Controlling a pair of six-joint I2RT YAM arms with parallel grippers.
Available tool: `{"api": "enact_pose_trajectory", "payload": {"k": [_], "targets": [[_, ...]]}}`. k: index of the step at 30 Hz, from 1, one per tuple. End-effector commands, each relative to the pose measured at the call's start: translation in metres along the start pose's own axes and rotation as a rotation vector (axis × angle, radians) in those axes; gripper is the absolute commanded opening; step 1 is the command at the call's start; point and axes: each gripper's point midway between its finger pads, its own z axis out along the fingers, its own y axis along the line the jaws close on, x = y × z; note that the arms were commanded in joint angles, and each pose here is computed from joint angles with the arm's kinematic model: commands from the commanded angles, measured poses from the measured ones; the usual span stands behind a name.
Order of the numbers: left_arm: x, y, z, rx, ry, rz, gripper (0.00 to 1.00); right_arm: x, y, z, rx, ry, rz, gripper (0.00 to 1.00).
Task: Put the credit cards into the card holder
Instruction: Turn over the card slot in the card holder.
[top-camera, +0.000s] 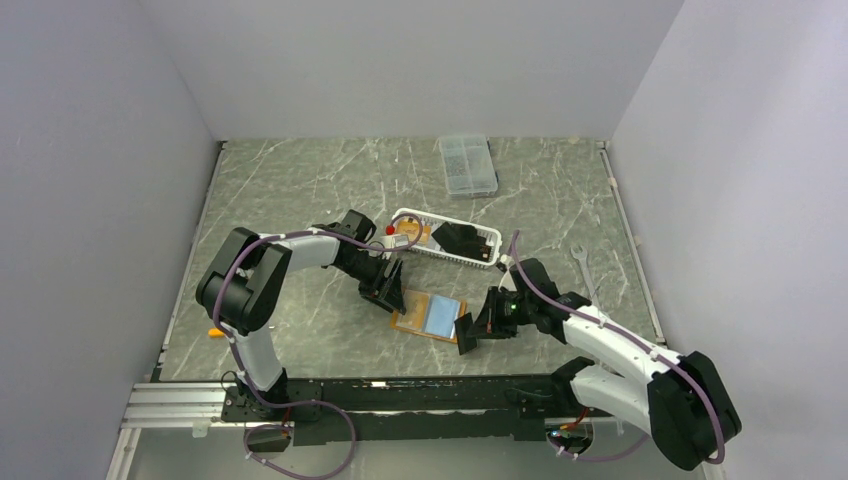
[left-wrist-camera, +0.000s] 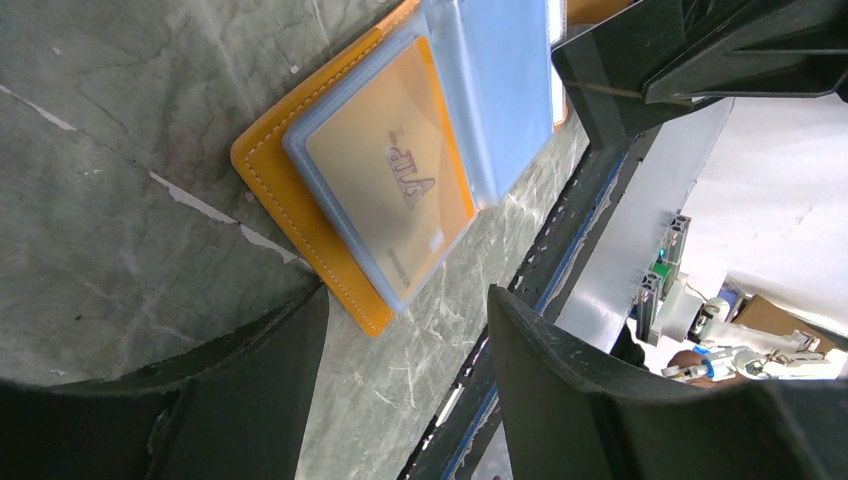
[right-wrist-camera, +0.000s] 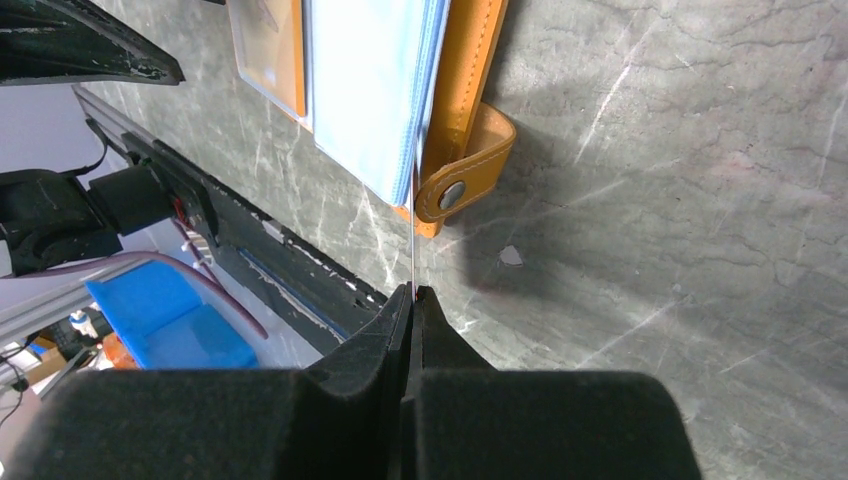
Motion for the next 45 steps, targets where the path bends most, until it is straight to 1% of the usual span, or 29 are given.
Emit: {"api": "enact_pose_trajectory", "payload": {"k": [1,15,25,36,40,45], "targets": [[-0.013,-0.001,-0.002,-0.012,-0.031,0.075,0.66,-0.002,0.003,0.002,-0.032,-0.009,-0.006,0.0],[-0.012,0.0,-0.001,-0.011,-0.03,0.075,0.65,-0.003,0.01,-0.006,-0.051,-0.029,-0.026,0.0],[-0.012,0.0,-0.002,-0.01,-0.029,0.074,0.65,-0.004,0.01,-0.001,-0.061,-0.015,-0.027,0.0],[-0.012,0.0,-0.001,-0.008,-0.028,0.074,0.65,-0.007,0.021,-0.005,-0.109,-0.037,-0.045,0.0],[-0.012,-0.001,-0.002,-0.008,-0.028,0.074,0.65,-0.006,0.019,-0.004,-0.102,-0.032,-0.041,0.0],[-0.013,-0.002,-0.002,-0.007,-0.03,0.078,0.65,0.0,0.002,0.002,-0.033,0.0,-0.011,0.0]]}}
